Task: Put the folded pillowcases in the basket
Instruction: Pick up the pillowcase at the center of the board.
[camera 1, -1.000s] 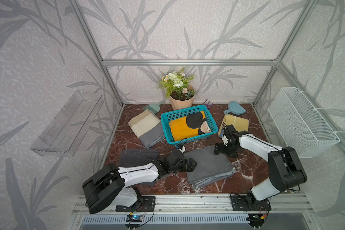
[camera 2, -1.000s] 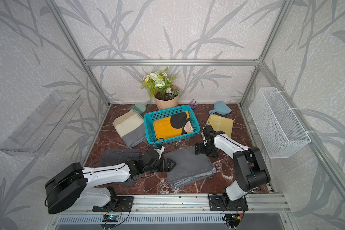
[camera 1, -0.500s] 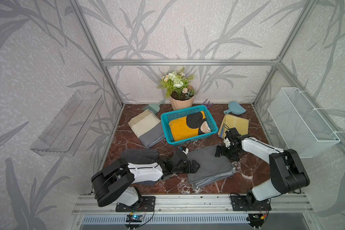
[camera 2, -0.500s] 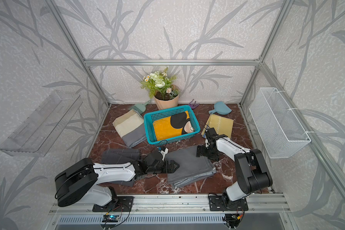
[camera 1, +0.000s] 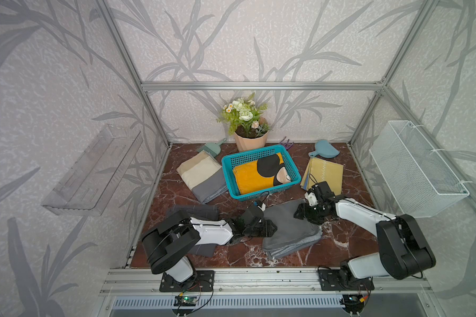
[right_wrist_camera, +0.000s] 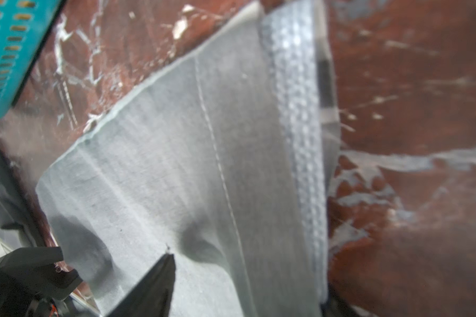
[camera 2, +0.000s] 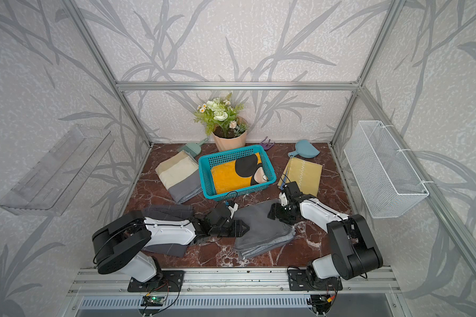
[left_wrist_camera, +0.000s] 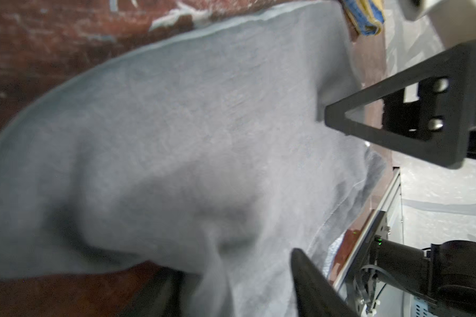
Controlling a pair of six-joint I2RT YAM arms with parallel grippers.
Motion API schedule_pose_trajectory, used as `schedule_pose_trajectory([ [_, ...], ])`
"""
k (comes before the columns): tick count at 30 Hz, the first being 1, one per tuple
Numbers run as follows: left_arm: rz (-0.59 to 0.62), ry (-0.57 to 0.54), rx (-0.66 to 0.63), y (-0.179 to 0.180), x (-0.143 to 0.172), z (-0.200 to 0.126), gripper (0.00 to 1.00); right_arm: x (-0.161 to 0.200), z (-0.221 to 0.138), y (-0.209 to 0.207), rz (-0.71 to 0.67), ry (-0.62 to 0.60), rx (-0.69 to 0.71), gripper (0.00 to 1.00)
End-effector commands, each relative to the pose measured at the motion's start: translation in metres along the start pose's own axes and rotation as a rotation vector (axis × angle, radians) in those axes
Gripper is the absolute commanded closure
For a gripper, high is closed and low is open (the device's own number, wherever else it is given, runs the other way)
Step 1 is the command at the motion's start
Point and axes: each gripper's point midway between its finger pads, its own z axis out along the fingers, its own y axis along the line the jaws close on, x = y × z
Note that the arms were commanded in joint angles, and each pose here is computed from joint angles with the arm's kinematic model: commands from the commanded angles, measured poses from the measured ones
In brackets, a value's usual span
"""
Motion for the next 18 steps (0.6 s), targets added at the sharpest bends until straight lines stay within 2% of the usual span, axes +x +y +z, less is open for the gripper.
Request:
schedule_pose_trajectory([
  [1,-0.01,0.107,-0.118,0.032,0.029,0.003,0.71,0.044,0.018,-0.025,0.072,0.158,0.067,0.5],
  [4,0.001,0.103,-0.136,0.033,0.026,0.002,0.99,0.043,0.017,-0.027,0.069,0.153,0.083,0.76],
  [6,0.011,0.098,-0.147,0.033,0.023,0.001,1.0,0.042,0.014,-0.027,0.064,0.148,0.092,0.8],
  [18,0.065,-0.009,-0.162,0.02,-0.002,-0.021,1.0,0.036,-0.008,-0.001,-0.022,0.059,0.112,0.81],
])
